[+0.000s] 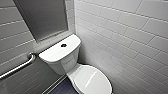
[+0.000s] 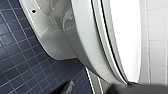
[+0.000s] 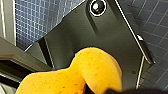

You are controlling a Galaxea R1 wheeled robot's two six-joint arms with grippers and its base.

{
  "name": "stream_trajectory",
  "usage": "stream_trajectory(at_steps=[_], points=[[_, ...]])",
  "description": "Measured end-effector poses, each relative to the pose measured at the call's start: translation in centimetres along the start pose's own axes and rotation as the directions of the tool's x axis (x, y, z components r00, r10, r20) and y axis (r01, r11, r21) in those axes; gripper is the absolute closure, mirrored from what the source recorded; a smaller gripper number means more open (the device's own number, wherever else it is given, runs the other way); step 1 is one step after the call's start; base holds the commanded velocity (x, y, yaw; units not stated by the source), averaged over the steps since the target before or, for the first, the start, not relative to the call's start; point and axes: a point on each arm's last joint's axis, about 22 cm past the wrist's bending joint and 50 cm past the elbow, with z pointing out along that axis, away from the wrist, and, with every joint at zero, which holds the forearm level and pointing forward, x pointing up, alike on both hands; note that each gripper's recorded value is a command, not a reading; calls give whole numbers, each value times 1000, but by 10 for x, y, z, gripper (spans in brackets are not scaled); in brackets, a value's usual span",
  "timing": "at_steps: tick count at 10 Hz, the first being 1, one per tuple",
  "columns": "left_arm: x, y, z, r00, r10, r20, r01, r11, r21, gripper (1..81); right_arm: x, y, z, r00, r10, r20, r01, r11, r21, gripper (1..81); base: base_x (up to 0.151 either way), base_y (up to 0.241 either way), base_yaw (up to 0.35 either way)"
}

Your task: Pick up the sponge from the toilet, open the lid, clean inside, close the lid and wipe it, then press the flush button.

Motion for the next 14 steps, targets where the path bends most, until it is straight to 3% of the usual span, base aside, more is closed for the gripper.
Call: stream_trajectory(at_steps=[2,4,10,12,14], points=[[-1,16,22,999,-30,19,30,999,-29,10,-9,0,1,1000,16,24,-16,1000,-6,811,0,0,0],[12,46,38,1000,-15,14,16,997,-74,10,-6,-5,5,1000,19,8,-19,1000,2,811,0,0,0],[-7,82,68,997,-12,71,20,994,-107,10,9,-4,13,1000,5,-15,-5,1000,-3,811,0,0,0],[-7,87,71,997,-35,74,43,993,-111,10,12,-4,17,1000,2,-18,-2,1000,-5,811,0,0,0],[-7,87,76,990,-118,79,125,987,-102,10,16,-8,20,1000,0,-23,0,1000,1,811,0,0,0]])
